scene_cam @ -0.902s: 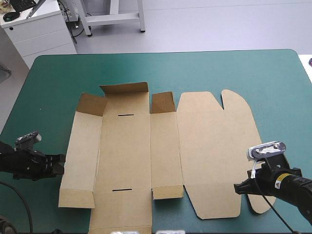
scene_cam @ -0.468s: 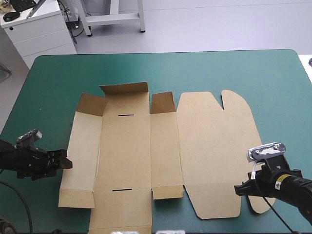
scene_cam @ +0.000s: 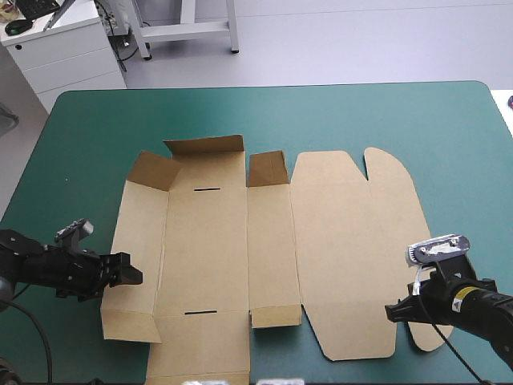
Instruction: Fold the box
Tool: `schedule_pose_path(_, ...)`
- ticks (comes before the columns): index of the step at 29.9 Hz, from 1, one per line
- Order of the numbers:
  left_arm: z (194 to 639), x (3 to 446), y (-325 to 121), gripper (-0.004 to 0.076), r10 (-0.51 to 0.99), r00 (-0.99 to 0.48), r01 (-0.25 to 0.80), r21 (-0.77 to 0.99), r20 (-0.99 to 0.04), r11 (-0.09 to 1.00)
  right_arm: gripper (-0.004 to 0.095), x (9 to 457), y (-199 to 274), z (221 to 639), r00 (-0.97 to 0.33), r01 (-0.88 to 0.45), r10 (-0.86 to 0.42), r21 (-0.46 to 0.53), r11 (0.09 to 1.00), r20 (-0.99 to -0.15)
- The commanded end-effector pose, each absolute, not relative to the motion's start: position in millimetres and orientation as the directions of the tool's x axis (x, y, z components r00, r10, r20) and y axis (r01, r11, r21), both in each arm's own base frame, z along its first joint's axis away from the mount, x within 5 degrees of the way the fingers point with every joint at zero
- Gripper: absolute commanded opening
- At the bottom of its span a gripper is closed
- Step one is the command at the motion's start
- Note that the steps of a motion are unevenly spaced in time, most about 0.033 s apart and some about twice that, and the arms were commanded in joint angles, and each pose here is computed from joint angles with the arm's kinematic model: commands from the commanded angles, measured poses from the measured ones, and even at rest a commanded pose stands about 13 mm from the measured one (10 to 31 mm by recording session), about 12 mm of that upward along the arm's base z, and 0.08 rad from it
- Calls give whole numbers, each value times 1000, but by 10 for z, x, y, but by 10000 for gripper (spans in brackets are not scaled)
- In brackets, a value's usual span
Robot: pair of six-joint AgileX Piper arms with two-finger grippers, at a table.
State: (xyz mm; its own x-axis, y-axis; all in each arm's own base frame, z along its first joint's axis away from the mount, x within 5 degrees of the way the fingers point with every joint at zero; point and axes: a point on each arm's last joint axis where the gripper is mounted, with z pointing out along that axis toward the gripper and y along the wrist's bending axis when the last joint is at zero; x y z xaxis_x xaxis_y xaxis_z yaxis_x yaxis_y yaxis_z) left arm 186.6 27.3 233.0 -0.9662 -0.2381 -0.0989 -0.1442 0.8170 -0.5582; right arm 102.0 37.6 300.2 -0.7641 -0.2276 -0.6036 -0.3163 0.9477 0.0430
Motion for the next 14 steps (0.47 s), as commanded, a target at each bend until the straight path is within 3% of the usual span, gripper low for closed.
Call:
schedule_pose_path(1,2437,1862,75,459,-158,-983,-66,-618,-96,783,-20,1051,372,3106,-720,-318,-221,30,948,-658)
schedule_pose_path(9,2443,1858,-18,433,-115,-990,-36,-628,-86,777,-20,1050,372,3105,-721,-318,-221,30,948,-656)
schedule_pose_path(12,2444,1852,-21,353,-122,-990,-50,-632,-72,774,-20,1050,372,3105,-721,-318,-221,30,948,-656)
schedule_pose_path(14,2442,1849,-19,237,-119,-990,-49,-629,-69,775,-20,1050,372,3105,-721,-318,-221,30,948,-656)
